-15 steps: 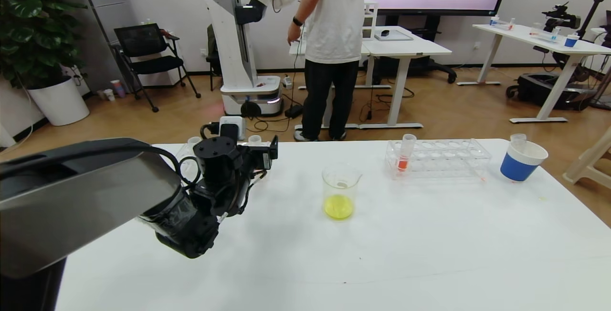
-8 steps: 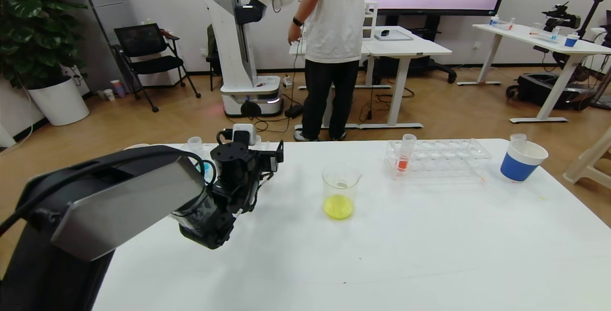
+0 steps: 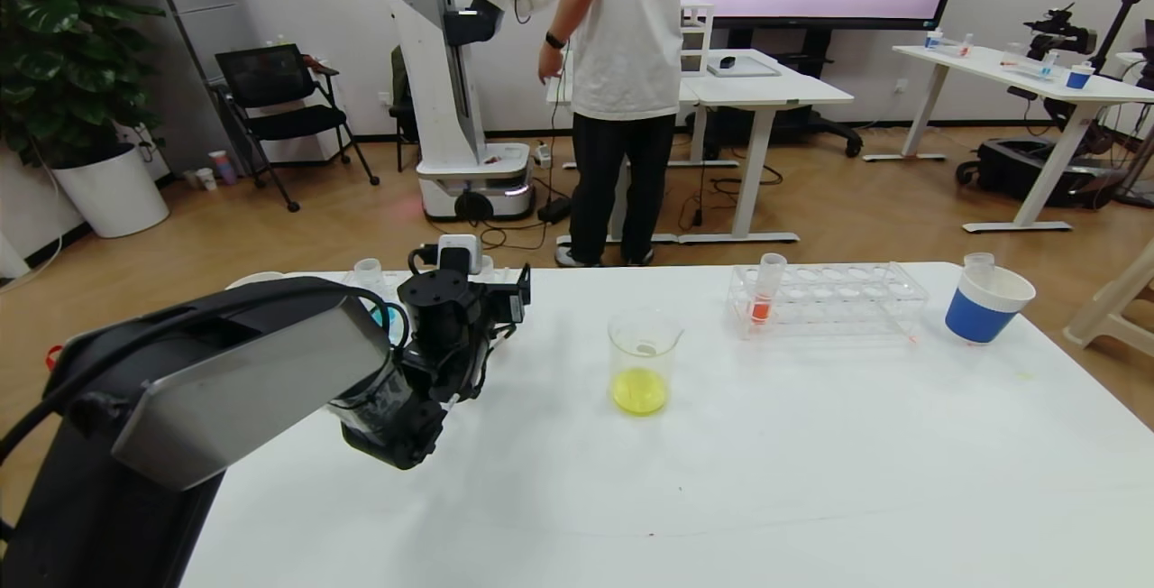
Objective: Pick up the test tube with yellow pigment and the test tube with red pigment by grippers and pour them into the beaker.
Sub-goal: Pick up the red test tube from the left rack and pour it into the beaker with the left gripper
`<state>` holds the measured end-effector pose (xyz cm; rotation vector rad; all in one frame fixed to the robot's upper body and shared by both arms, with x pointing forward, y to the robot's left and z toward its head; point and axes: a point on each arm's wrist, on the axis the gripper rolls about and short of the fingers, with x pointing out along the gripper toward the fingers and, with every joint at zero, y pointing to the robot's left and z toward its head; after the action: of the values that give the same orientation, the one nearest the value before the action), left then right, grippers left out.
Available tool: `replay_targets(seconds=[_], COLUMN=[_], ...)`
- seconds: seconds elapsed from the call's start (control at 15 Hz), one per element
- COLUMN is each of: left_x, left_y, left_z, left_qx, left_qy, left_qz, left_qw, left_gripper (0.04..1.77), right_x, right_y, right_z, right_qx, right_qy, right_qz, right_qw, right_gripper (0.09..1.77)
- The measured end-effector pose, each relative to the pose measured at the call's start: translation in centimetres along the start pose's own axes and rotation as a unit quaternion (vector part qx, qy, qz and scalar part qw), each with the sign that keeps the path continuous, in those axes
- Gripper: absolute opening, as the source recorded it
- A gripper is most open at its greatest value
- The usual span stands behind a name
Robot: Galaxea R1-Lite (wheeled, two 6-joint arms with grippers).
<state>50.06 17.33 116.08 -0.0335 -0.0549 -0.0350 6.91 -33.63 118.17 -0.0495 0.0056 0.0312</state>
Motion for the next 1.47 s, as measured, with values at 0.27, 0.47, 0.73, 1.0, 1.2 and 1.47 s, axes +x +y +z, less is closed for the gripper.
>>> replay_targets(seconds=[0.27,0.47,0.73,1.0,1.2,1.47], left_x=[0.0,0.0,-0.1,-0.5,-0.4,-0.9], left_y=[0.0,0.1,0.0,-0.1,-0.2,-0.6], left_z=[0.1,0.4,1.5,4.9,8.8,12.1], left_qx=[-0.007,-0.019,-0.017,-0.012,-0.019,-0.005], left_qy=[-0.005,-0.008,-0.013,-0.005,-0.028,-0.028], left_qz=[-0.003,-0.007,-0.024,-0.044,-0.053,-0.093], left_qw=[1.0000,0.9998,0.9995,0.9989,0.9980,0.9953], left_gripper=[0.36,0.54,0.54,0.54,0.51,0.51], right_x=[0.0,0.0,0.0,0.0,0.0,0.0], right_y=[0.0,0.0,0.0,0.0,0.0,0.0], right_z=[0.0,0.0,0.0,0.0,0.0,0.0], right_qx=[0.000,0.000,0.000,0.000,0.000,0.000], right_qy=[0.000,0.001,0.000,0.000,0.000,0.000], right_qz=[0.000,0.000,0.000,0.000,0.000,0.000], right_qw=[1.000,1.000,1.000,1.000,1.000,1.000], right_gripper=[1.74,1.74,1.74,1.74,1.74,1.74])
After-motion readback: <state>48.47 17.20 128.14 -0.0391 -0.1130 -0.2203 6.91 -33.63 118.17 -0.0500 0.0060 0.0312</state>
